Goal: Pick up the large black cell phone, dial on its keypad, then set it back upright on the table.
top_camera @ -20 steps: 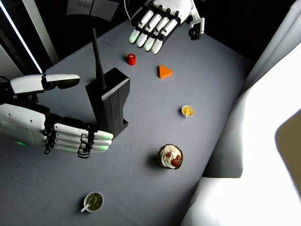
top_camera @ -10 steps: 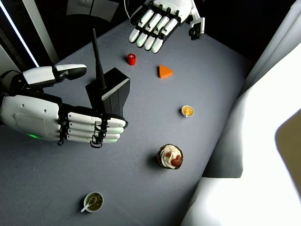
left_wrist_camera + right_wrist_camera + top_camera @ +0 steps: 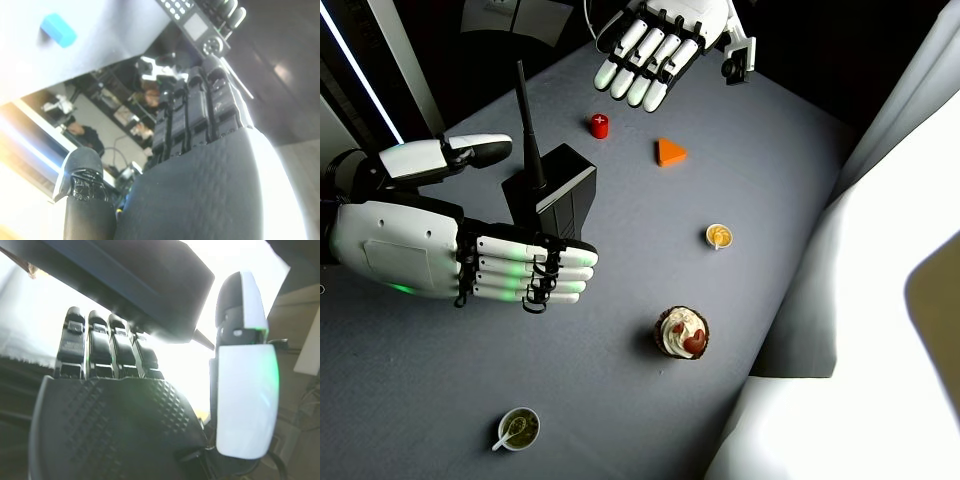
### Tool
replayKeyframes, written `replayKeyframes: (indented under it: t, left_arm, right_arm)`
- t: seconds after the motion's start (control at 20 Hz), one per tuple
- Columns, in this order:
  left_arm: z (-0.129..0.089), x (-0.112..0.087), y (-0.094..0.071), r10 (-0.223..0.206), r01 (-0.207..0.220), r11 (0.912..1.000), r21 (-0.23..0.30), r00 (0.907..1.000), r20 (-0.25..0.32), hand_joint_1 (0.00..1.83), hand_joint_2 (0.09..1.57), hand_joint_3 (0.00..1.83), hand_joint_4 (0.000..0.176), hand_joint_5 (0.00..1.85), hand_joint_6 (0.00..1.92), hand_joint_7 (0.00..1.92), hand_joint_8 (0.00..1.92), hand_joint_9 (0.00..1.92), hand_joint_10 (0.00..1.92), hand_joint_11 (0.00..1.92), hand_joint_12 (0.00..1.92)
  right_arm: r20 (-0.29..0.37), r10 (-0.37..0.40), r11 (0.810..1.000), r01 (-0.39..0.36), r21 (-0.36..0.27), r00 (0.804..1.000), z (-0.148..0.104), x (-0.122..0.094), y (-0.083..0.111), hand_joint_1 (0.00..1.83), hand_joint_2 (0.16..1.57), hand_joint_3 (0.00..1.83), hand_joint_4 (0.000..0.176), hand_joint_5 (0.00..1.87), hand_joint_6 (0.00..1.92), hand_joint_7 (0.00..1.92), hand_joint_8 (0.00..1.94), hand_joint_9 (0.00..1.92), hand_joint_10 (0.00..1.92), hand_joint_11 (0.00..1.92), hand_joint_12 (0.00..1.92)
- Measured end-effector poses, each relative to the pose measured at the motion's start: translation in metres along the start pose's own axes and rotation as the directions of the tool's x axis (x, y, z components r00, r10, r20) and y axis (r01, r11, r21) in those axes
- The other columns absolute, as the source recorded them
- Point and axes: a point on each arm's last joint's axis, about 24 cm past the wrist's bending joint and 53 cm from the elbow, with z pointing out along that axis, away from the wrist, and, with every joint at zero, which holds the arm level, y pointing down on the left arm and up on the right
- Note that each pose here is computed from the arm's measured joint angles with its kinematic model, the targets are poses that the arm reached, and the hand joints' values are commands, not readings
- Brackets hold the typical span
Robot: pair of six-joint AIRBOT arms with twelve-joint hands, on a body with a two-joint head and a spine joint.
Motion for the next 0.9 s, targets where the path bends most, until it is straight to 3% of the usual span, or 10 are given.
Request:
replayKeyframes:
  t: [0.2, 0.3, 0.45, 0.75, 0.8, 0.9]
  left_arm:
    - [0.0, 0.0001, -0.0001, -0.01, 0.01, 0.9999, 0.0, 0.9999, 0.0, 0.06, 1.21, 0.0, 0.016, 0.14, 0.0, 0.18, 0.0, 0.14, 0.0, 0.0, 0.33]
    - [-0.0001, -0.001, 0.0005, -0.019, 0.019, 0.9998, -0.001, 0.9998, 0.004, 0.08, 1.2, 0.0, 0.02, 0.14, 0.0, 0.18, 0.0, 0.13, 0.0, 0.0, 0.31]
    - [-0.0007, -0.0017, 0.0011, -0.019, 0.019, 0.9998, -0.003, 0.9998, 0.006, 0.08, 1.2, 0.0, 0.011, 0.15, 0.0, 0.18, 0.0, 0.14, 0.0, 0.0, 0.37]
    - [-0.0027, -0.0048, 0.0035, -0.025, 0.025, 0.9996, -0.009, 0.9996, 0.016, 0.09, 1.19, 0.0, 0.015, 0.16, 0.0, 0.19, 0.01, 0.15, 0.0, 0.0, 0.36]
    - [-0.0027, -0.0057, 0.0039, -0.026, 0.026, 0.9996, -0.011, 0.9995, 0.02, 0.1, 1.2, 0.0, 0.009, 0.14, 0.0, 0.18, 0.0, 0.13, 0.0, 0.0, 0.3]
    - [-0.0022, -0.0059, 0.0034, -0.028, 0.029, 0.9996, -0.008, 0.9994, 0.022, 0.12, 1.2, 0.0, 0.004, 0.16, 0.0, 0.2, 0.0, 0.14, 0.01, 0.0, 0.36]
  right_arm:
    - [0.005, 0.01, 1.0, -0.01, 0.001, 1.0, 0.0005, 0.0001, -0.0012, 0.92, 0.99, 0.0, 0.0, 0.03, 0.01, 0.03, 0.01, 0.02, 0.0, 0.0, 0.21]
    - [0.009, 0.022, 1.0, -0.022, 0.002, 1.0, 0.0007, 0.001, -0.0027, 0.93, 0.99, 0.0, 0.0, 0.07, 0.01, 0.07, 0.01, 0.06, 0.01, 0.0, 0.36]
    - [0.01, 0.033, 0.999, -0.033, 0.006, 0.999, 0.0011, 0.0026, -0.0058, 0.95, 1.0, 0.0, 0.0, 0.13, 0.01, 0.14, 0.01, 0.14, 0.02, 0.0, 0.54]
    - [0.013, 0.047, 0.999, -0.047, -0.007, 0.999, 0.0033, 0.0039, -0.0032, 1.04, 1.03, 0.0, 0.0, 0.39, 0.02, 0.42, 0.02, 0.4, 0.03, 0.0, 1.03]
    - [0.014, 0.047, 0.999, -0.047, -0.008, 0.999, 0.0033, 0.0035, -0.003, 1.08, 1.03, 0.0, 0.0, 0.45, 0.03, 0.5, 0.02, 0.49, 0.05, 0.01, 1.17]
    - [0.017, 0.039, 0.999, -0.039, -0.014, 0.999, 0.0041, 0.0005, -0.001, 1.2, 1.1, 0.0, 0.0, 0.58, 0.02, 0.65, 0.02, 0.69, 0.14, 0.11, 1.26]
